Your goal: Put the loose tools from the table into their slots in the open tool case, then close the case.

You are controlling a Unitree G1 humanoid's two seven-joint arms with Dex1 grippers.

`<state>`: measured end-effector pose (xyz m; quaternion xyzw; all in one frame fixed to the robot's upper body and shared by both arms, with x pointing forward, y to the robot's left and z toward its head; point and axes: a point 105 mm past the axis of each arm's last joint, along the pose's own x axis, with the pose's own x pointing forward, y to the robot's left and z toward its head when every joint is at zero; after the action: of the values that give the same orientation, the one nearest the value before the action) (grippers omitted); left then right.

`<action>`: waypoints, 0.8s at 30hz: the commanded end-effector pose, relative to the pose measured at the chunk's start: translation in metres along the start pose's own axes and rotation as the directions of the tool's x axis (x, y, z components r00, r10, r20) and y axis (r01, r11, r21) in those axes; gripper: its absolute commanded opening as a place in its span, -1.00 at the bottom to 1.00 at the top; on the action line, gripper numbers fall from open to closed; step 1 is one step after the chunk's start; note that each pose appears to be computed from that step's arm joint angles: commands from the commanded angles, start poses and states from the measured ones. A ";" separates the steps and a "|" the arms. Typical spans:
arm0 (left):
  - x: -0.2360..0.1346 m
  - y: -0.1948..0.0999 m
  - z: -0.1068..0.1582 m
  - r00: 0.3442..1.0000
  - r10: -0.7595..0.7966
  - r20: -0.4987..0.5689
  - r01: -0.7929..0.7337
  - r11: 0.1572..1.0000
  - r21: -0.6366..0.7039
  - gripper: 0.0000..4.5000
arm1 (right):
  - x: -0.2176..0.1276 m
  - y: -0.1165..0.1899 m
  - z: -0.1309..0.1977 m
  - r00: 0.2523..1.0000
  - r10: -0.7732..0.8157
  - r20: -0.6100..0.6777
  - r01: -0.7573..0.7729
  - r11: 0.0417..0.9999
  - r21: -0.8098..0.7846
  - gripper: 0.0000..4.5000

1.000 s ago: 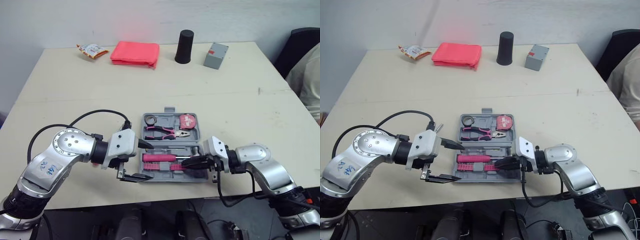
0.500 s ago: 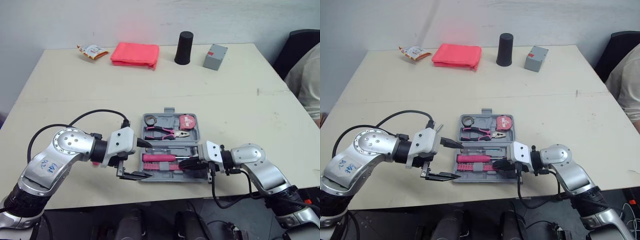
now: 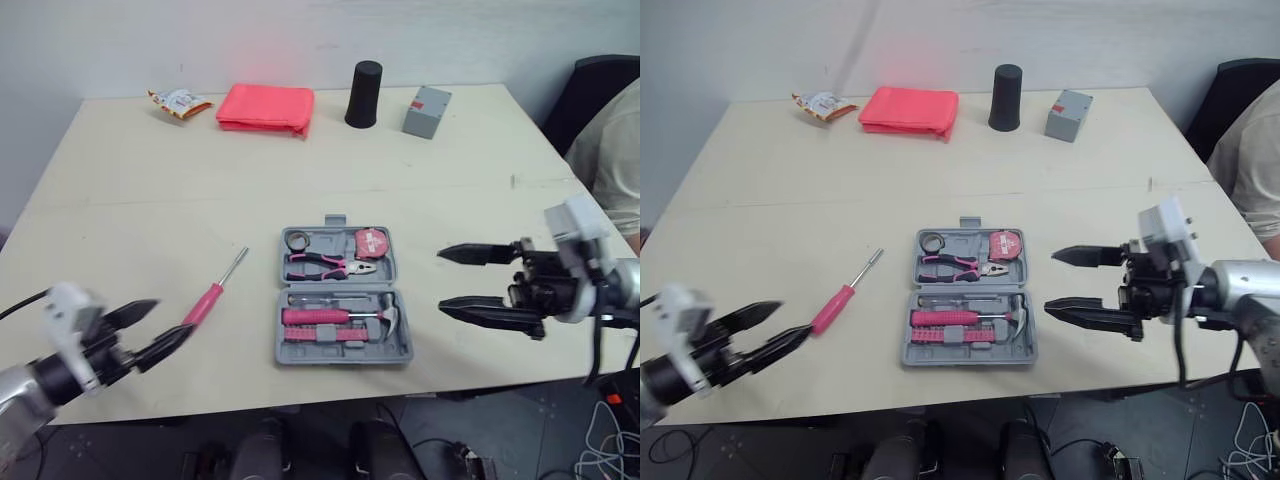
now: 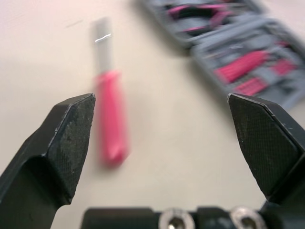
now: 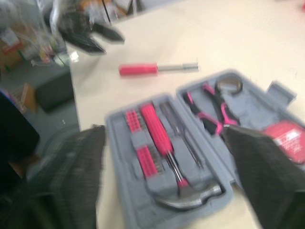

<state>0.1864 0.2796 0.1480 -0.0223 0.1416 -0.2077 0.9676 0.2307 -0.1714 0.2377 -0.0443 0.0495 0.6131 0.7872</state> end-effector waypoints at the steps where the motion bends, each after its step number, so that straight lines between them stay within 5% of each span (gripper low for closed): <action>1: -0.034 0.008 0.001 0.993 0.114 0.017 -0.115 0.992 0.047 1.00 | -0.003 0.007 0.021 0.999 0.013 0.039 -0.012 0.999 -0.031 0.98; 5: -0.032 0.005 -0.006 0.993 0.113 -0.019 -0.112 0.991 0.078 1.00 | 0.000 0.004 0.021 1.000 0.019 0.013 -0.018 0.998 -0.058 0.98; 21: 0.103 -0.016 -0.026 0.986 0.018 -0.163 0.017 0.977 0.213 1.00 | 0.027 0.023 0.016 0.994 0.102 -0.035 -0.105 0.986 -0.126 0.98; 24: 0.104 -0.013 -0.031 0.982 0.056 -0.178 -0.018 0.978 0.209 0.65 | 0.027 0.021 0.013 0.997 0.068 -0.029 -0.072 0.989 -0.128 1.00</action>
<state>0.2646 0.2219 0.0968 0.0945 0.1978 -0.2188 0.9508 0.2206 -0.1401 0.2424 -0.0895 0.0377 0.6435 0.7593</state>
